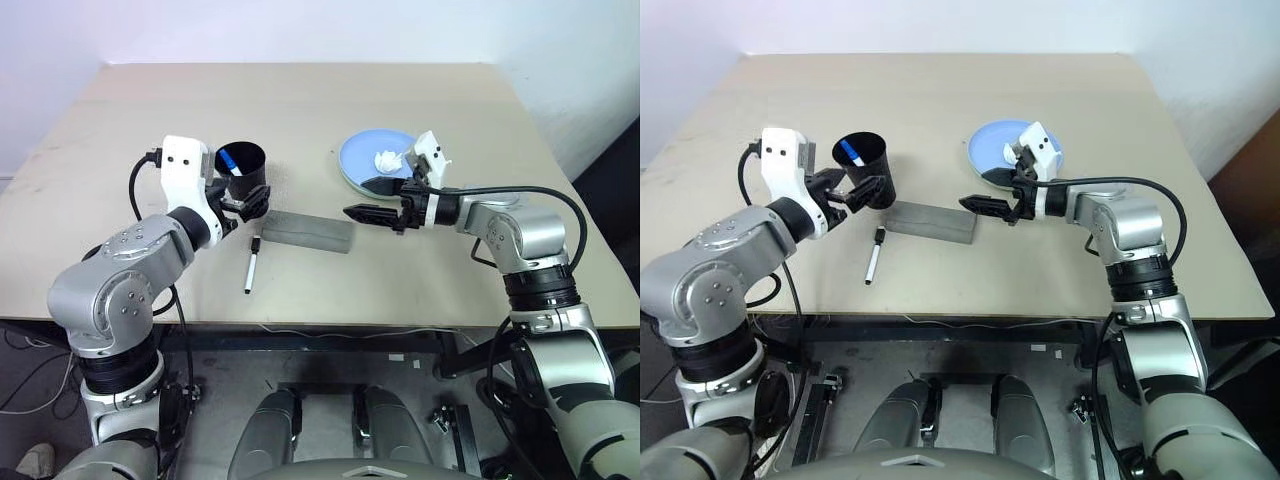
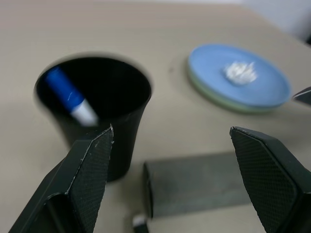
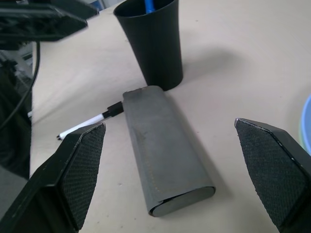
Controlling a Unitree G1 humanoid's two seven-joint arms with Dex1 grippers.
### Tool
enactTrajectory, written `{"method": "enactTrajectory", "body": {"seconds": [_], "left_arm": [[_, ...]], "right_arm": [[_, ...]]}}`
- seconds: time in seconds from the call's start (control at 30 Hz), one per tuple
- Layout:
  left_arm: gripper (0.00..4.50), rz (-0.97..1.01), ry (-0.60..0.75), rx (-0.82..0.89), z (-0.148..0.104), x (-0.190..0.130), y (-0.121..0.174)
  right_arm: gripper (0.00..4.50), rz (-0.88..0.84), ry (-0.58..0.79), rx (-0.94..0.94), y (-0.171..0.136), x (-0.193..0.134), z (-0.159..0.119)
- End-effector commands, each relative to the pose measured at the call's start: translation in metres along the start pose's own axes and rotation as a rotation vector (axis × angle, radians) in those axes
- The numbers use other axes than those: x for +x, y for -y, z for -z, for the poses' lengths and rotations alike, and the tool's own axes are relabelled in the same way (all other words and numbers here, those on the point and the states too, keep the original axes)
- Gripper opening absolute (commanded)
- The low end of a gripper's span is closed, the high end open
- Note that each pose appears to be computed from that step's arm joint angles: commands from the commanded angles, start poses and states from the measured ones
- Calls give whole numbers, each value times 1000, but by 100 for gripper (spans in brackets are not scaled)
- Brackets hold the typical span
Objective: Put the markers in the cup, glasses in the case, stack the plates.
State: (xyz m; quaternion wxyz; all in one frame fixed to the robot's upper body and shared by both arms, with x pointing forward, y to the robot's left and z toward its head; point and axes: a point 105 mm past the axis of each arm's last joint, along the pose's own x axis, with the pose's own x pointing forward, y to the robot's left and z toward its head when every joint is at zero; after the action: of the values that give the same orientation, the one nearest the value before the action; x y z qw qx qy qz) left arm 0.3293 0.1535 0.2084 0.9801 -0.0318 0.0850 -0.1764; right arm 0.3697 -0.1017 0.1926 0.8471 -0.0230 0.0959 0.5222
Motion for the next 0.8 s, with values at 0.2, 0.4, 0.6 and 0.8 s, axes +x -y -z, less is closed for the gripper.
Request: {"method": "enactTrajectory", "body": {"seconds": [0.2,0.4,0.6,0.8], "left_arm": [[402,-166,-238,-36,39,-13,-20],[402,-219,-387,2,71,-13,-28],[402,-216,-430,27,77,-6,-25],[402,-220,-453,-7,79,10,-17]], "right_arm": [[450,-37,32,-90,-3,-11,-20],[450,-153,53,-142,-22,-20,-25],[450,-170,58,-203,-31,-23,-31],[450,-117,71,-170,-23,-23,-33]]}}
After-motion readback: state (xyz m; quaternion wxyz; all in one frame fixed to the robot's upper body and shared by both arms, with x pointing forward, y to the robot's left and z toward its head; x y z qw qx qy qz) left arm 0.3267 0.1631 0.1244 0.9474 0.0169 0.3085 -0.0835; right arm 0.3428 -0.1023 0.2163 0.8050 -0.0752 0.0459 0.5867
